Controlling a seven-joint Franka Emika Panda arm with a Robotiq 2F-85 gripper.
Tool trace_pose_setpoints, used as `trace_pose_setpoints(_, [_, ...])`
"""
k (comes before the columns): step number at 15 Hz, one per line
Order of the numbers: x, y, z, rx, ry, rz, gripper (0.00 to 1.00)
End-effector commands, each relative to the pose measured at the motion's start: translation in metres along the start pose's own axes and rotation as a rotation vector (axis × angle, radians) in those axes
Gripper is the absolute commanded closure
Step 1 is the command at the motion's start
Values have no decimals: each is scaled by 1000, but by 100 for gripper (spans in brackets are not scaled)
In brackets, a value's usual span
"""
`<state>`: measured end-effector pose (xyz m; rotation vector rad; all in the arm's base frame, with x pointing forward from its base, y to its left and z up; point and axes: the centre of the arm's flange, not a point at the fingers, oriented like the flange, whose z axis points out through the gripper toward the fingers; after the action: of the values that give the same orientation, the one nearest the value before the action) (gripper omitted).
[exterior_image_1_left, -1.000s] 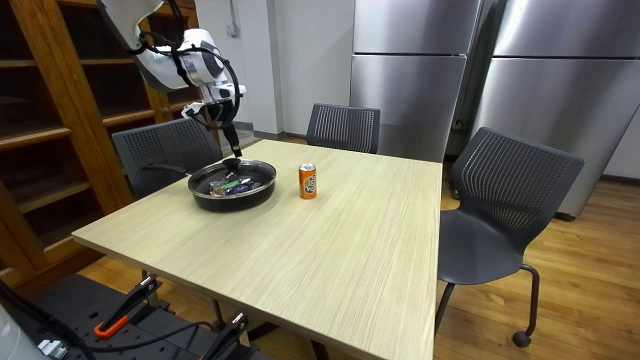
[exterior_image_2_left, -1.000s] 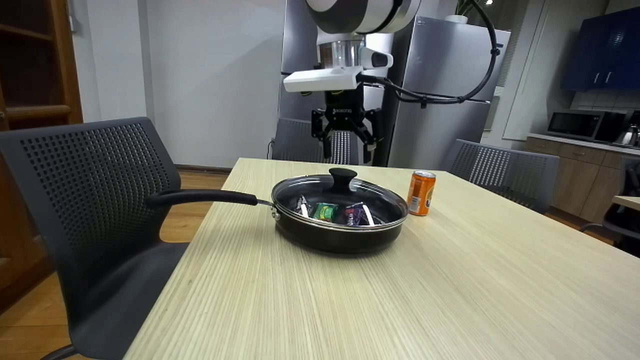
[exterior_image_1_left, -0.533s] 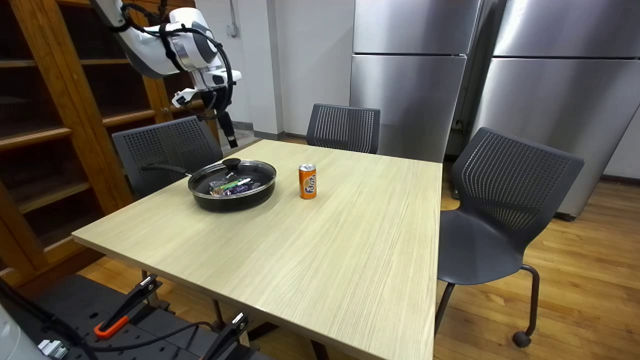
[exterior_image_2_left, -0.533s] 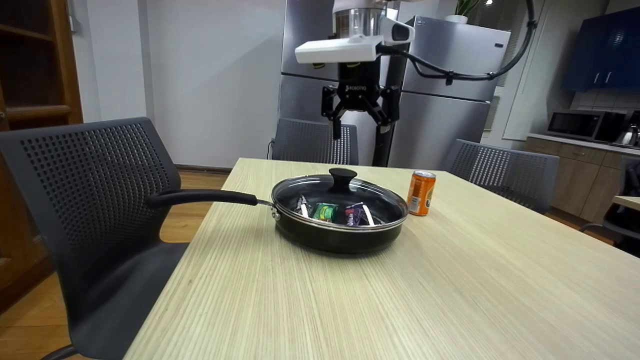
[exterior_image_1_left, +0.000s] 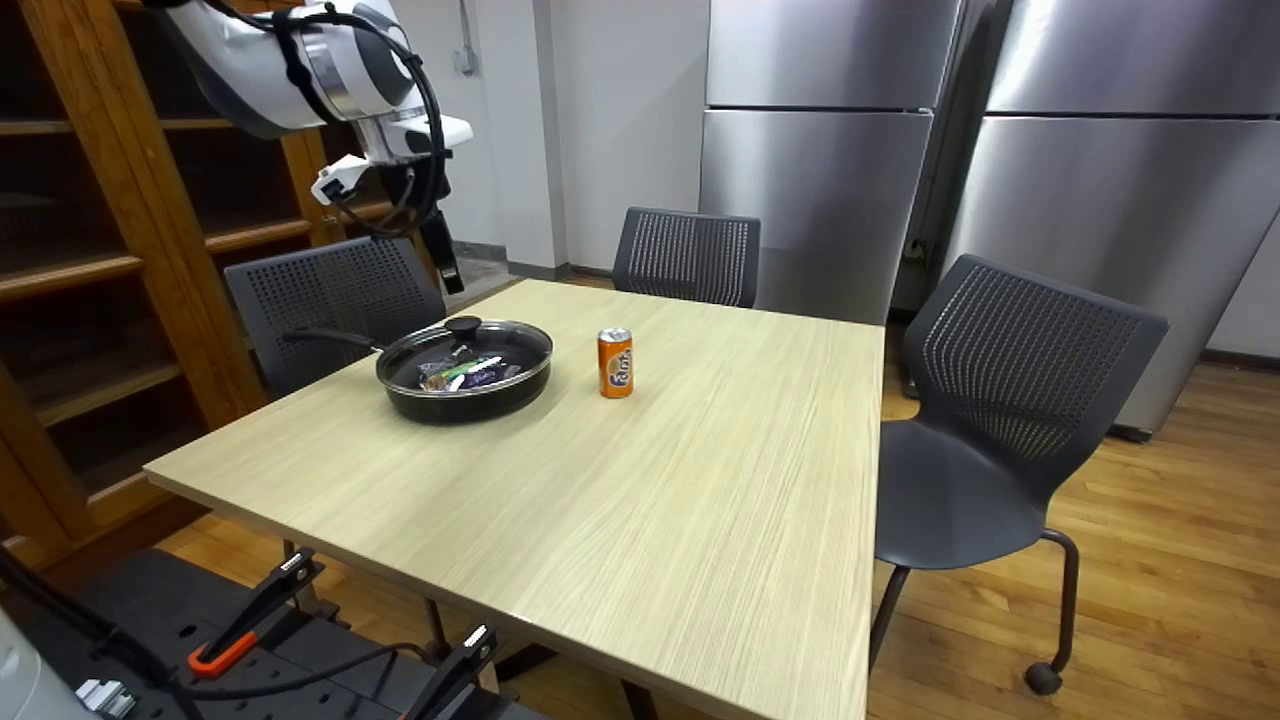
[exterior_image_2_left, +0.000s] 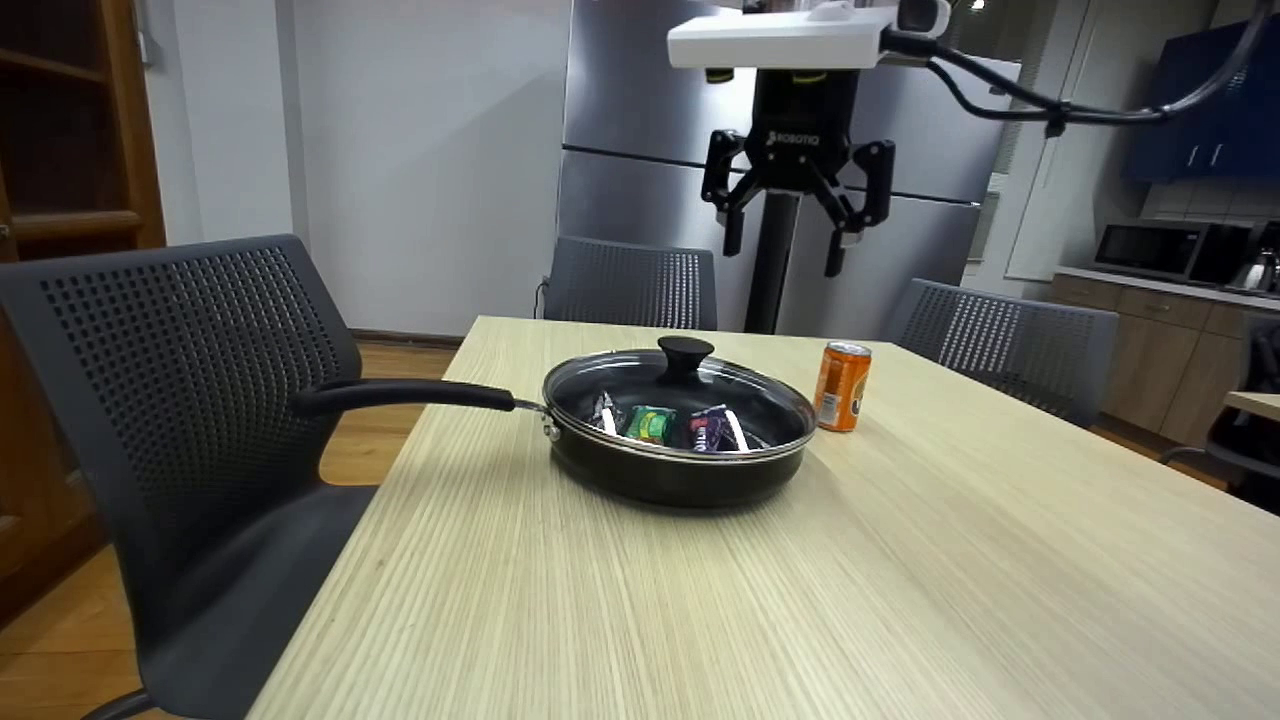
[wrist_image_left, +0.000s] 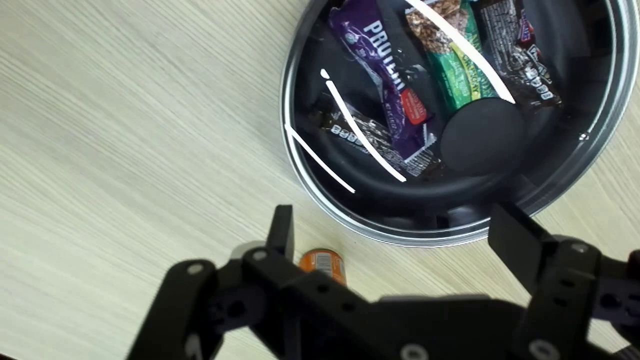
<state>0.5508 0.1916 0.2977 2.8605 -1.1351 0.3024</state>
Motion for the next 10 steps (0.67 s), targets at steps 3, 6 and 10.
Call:
trace_pose_setpoints(3, [-8,29,1,-9,-9,3,0])
trace_pose_setpoints(6, [-10,34,0,-9,-11,3,0])
trace_pose_setpoints(10, [-10,34,0,-8,-11,2,0])
